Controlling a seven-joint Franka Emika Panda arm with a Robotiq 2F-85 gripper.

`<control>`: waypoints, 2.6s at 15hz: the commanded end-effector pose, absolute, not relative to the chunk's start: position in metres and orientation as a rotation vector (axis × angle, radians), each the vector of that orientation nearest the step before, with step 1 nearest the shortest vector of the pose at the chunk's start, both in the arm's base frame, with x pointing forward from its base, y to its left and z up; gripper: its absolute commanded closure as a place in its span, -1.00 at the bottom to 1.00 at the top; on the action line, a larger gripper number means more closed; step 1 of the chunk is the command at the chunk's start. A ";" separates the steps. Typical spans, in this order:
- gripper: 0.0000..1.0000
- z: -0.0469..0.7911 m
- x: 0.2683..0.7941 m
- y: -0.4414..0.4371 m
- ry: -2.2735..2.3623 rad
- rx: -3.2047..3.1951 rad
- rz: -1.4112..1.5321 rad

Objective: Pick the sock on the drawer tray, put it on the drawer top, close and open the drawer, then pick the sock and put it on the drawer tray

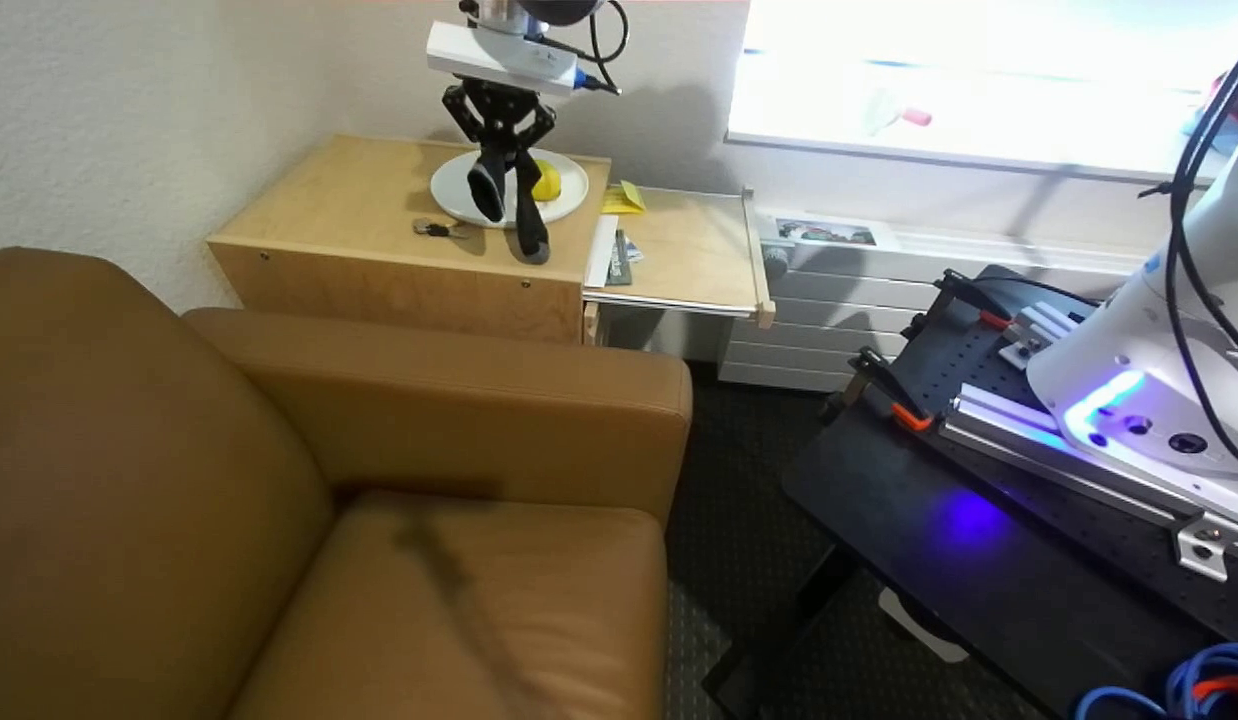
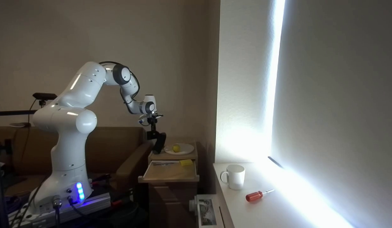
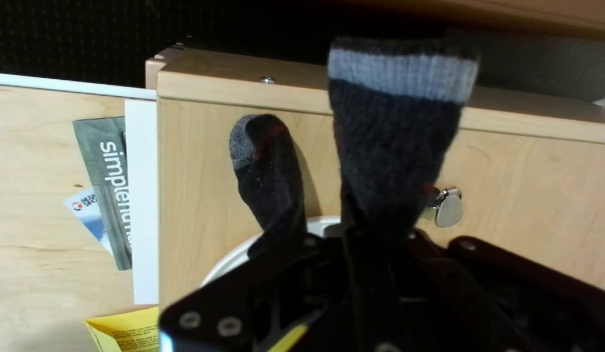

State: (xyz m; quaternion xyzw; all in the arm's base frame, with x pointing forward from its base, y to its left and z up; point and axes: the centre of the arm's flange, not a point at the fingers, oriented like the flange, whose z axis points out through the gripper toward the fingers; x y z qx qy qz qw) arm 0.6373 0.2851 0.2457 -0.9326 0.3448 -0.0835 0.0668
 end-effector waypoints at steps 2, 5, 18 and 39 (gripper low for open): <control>0.98 0.203 0.662 0.292 1.059 -2.789 -0.317; 0.98 0.184 0.677 0.284 1.092 -2.755 -0.385; -0.46 0.218 0.687 0.274 1.195 -2.781 -0.258; -1.00 0.258 0.586 -0.003 1.581 -2.640 0.340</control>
